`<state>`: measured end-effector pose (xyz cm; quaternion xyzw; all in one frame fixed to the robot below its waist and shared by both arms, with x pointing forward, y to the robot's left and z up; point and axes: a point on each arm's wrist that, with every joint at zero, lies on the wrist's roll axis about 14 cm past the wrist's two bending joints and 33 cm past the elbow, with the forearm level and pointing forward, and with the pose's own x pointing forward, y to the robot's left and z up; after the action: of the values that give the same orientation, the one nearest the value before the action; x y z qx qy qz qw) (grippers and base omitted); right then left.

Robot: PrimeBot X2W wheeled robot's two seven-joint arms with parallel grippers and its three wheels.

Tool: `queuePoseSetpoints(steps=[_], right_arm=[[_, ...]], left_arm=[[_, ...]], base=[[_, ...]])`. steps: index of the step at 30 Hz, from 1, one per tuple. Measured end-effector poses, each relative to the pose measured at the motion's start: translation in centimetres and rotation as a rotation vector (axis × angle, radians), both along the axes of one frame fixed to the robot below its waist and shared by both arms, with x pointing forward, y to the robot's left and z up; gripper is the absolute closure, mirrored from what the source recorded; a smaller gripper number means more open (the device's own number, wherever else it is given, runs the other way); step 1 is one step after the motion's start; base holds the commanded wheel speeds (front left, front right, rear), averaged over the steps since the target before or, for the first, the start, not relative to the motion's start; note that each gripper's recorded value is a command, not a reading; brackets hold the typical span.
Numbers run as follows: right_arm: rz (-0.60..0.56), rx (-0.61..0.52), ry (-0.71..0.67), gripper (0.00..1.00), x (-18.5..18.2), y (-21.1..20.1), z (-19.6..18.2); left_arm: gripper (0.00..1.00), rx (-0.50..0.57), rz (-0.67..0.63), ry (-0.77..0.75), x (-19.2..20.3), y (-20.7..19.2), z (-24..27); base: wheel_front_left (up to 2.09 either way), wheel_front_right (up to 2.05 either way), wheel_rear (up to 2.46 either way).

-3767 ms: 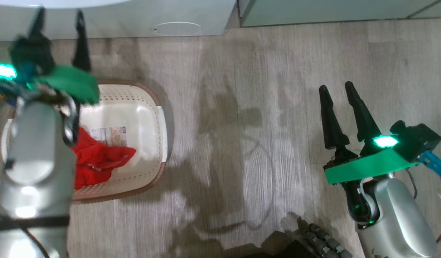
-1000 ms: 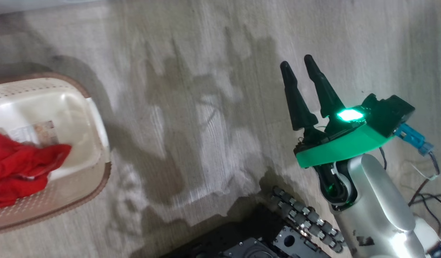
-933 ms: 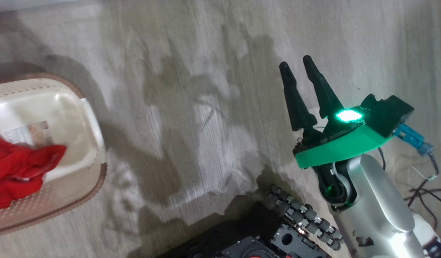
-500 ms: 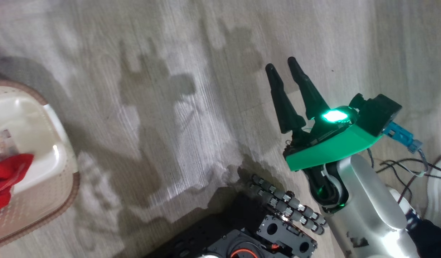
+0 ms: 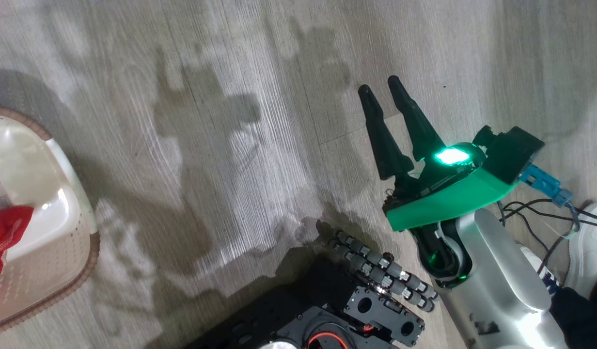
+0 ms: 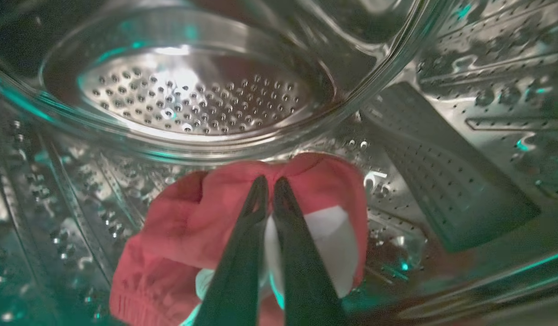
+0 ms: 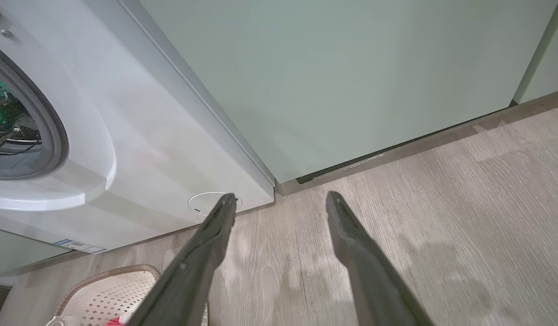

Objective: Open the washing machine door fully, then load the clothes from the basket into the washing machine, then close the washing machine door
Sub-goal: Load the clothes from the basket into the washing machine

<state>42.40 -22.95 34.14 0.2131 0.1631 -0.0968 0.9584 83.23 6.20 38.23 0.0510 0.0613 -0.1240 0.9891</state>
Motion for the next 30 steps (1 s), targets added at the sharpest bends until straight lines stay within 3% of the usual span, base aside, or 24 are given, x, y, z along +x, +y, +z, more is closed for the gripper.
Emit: queuePoseSetpoints(steps=[1,2,3,18,30], right_arm=[[0.0,0.0,0.0,0.0,0.0,0.0,0.0],[-0.001,-0.001,-0.001,0.0,0.0,0.0,0.0],[-0.001,-0.001,-0.002,0.0,0.0,0.0,0.1],[0.015,-0.026,-0.076,0.0,1.1,-0.2,2.6],[0.07,-0.07,-0.206,0.0,2.9,1.0,6.7]], left_arm=[[0.74,0.0,0.001,0.001,0.0,0.0,-0.1],[0.16,0.0,-0.001,-0.008,0.0,0.0,0.0],[0.0,-0.001,-0.001,-0.016,0.0,0.0,0.2],[0.0,-0.008,-0.024,-0.066,-0.8,0.0,4.7],[0.0,-0.043,-0.065,0.02,-7.9,-0.1,4.7]], base=[[0.0,0.0,0.0],[0.0,0.0,0.0],[0.0,0.0,0.0],[0.0,0.0,0.0],[0.0,0.0,0.0]])
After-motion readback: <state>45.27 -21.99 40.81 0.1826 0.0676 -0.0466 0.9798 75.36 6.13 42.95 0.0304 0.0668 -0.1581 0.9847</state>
